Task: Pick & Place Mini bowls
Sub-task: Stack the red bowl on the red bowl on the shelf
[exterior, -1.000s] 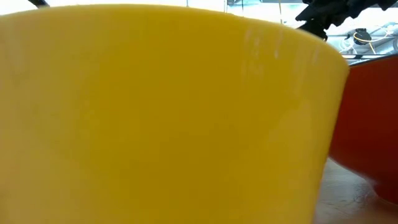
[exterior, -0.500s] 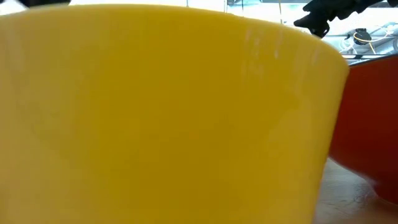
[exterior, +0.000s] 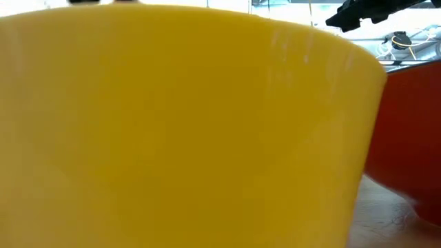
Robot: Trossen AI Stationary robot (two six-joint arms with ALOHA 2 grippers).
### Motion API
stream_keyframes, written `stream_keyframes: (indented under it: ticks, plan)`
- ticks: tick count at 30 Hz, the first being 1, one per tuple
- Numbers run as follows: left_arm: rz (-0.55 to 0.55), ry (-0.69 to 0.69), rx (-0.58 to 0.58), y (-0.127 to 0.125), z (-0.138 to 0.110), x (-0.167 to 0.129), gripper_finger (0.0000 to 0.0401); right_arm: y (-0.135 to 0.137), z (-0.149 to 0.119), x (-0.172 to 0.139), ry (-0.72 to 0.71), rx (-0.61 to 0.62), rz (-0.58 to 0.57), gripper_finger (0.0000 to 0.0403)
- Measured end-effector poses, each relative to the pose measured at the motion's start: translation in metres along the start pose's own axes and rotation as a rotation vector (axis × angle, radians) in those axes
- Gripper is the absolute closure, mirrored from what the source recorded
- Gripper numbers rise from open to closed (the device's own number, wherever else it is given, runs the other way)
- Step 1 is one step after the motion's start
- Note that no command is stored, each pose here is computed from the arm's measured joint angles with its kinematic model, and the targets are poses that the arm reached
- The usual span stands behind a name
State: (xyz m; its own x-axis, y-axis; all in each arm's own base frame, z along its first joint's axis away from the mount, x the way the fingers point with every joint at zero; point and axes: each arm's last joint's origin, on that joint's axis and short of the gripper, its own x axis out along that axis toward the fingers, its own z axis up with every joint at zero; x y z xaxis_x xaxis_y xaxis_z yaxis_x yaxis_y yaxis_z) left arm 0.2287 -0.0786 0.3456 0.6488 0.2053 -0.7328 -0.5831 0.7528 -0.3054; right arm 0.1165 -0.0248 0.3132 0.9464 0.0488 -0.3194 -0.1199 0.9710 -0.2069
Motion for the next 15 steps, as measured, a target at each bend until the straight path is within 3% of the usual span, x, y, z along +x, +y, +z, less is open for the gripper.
stream_keyframes:
  ticks: [4, 8, 15]
  plan:
    - [-0.038, -0.187, 0.159, 0.008, 0.033, -0.004, 0.0396, 0.000, 0.000, 0.000, -0.001, 0.002, -0.001, 0.0220]
    - [-0.004, -0.330, 0.305, 0.018, 0.061, -0.001, 0.0394, 0.000, 0.001, 0.000, -0.008, -0.001, -0.003, 0.0220]
    - [0.166, -0.325, 0.437, 0.047, 0.088, 0.015, 0.0396, 0.000, 0.001, 0.000, -0.007, 0.002, -0.004, 0.0220]
